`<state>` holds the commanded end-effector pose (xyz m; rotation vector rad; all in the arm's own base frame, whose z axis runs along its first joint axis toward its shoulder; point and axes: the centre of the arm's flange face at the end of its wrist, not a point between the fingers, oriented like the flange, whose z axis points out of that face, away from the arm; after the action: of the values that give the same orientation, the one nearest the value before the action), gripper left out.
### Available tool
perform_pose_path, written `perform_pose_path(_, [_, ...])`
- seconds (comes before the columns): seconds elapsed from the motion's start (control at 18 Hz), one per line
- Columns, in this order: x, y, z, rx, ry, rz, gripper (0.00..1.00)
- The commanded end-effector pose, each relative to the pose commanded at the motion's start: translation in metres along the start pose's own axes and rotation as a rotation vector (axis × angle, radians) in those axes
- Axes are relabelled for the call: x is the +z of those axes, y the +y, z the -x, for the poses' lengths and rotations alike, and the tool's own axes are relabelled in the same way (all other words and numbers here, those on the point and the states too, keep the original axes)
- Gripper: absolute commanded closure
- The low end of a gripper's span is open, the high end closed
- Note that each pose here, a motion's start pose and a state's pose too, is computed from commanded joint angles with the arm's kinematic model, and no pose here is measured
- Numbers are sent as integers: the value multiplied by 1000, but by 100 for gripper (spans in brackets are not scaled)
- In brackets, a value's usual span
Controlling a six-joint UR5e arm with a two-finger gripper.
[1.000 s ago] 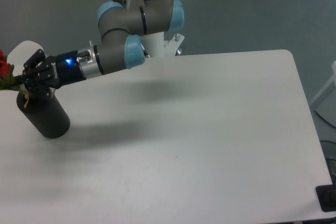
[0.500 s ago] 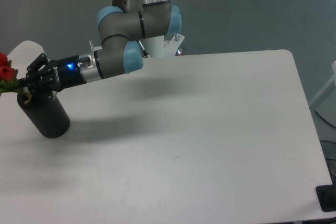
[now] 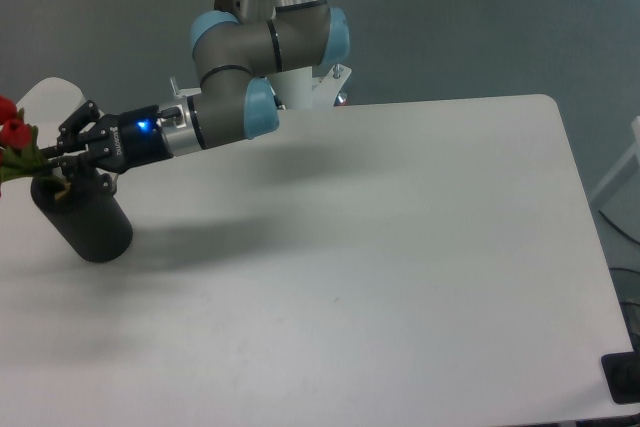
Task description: Insert the flowers into the vase
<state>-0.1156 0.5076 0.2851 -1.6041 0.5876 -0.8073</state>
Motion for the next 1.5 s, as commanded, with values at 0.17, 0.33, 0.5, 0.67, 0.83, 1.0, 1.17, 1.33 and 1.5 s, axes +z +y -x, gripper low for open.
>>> perform_pose_path(0.17, [-13,1,5,-8,-28,-5,0])
perform_pose_path(0.33, [-34,-8,12,14,-73,-8,0])
perform_pose_path(0.5, [-75,-30,14,54,-161,-9,0])
perform_pose_path(0.67, [-116,-50,16,56,-255,9,0])
perform_pose_path(0.83, [-153,-55,23,70,-359,128,0])
perform_pose_path(1.0, [-218,-75,43,98,-505,234,0])
perform_pose_path(1.17, [-283,-102,55,120,-668,406,0])
perform_pose_path(1.33, [-340,-124,59,127,-814,600,0])
perform_pose_path(1.5, [-375,-134,63,104,-911,802,0])
